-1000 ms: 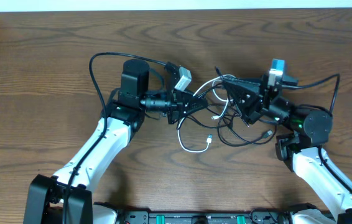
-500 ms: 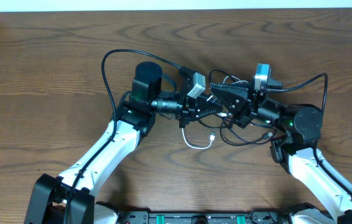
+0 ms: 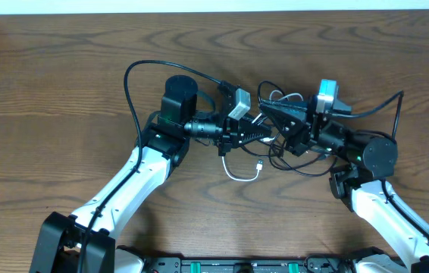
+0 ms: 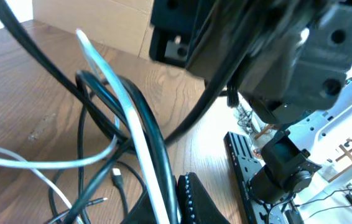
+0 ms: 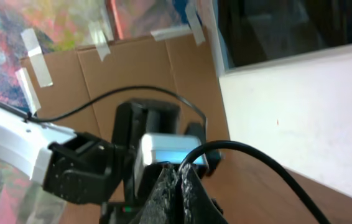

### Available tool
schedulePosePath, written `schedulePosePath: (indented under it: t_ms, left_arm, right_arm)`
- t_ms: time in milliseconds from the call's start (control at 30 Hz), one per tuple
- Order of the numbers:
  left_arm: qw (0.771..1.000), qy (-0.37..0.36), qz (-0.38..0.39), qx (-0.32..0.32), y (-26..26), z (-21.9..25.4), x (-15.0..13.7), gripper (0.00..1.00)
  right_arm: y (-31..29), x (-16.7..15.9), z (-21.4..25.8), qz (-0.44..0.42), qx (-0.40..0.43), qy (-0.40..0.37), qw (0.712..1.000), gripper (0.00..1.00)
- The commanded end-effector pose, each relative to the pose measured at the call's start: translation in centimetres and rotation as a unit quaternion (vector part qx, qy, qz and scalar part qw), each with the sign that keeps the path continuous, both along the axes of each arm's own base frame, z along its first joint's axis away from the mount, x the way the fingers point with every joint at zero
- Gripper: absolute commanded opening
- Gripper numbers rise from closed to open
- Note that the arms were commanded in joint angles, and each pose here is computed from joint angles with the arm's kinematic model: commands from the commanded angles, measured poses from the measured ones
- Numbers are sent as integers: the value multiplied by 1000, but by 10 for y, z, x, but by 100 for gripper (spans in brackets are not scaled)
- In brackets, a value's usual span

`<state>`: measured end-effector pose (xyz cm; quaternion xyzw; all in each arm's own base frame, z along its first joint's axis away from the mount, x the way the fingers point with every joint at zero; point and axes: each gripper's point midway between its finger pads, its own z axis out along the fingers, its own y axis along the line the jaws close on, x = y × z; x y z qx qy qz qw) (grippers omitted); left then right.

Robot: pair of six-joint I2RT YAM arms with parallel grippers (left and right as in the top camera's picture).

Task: Untangle cables

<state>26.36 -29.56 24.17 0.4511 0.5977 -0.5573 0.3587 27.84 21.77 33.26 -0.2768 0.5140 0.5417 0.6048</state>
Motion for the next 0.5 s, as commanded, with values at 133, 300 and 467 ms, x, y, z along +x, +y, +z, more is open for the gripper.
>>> schedulePosePath:
  t_ms: [133, 300, 467]
  left_arm:
    - [1000, 12, -8, 3, 1, -2, -5, 8]
    - [1000, 25, -8, 9, 1, -6, -6, 8]
    - [1000, 28, -8, 11, 2, -7, -7, 7]
  right_arm:
    - [-7, -1, 25, -20, 45, -26, 998, 1]
    - [-12, -11, 42, -25, 66, -72, 995, 1]
    - [-16, -22, 55, -25, 81, -112, 990, 1]
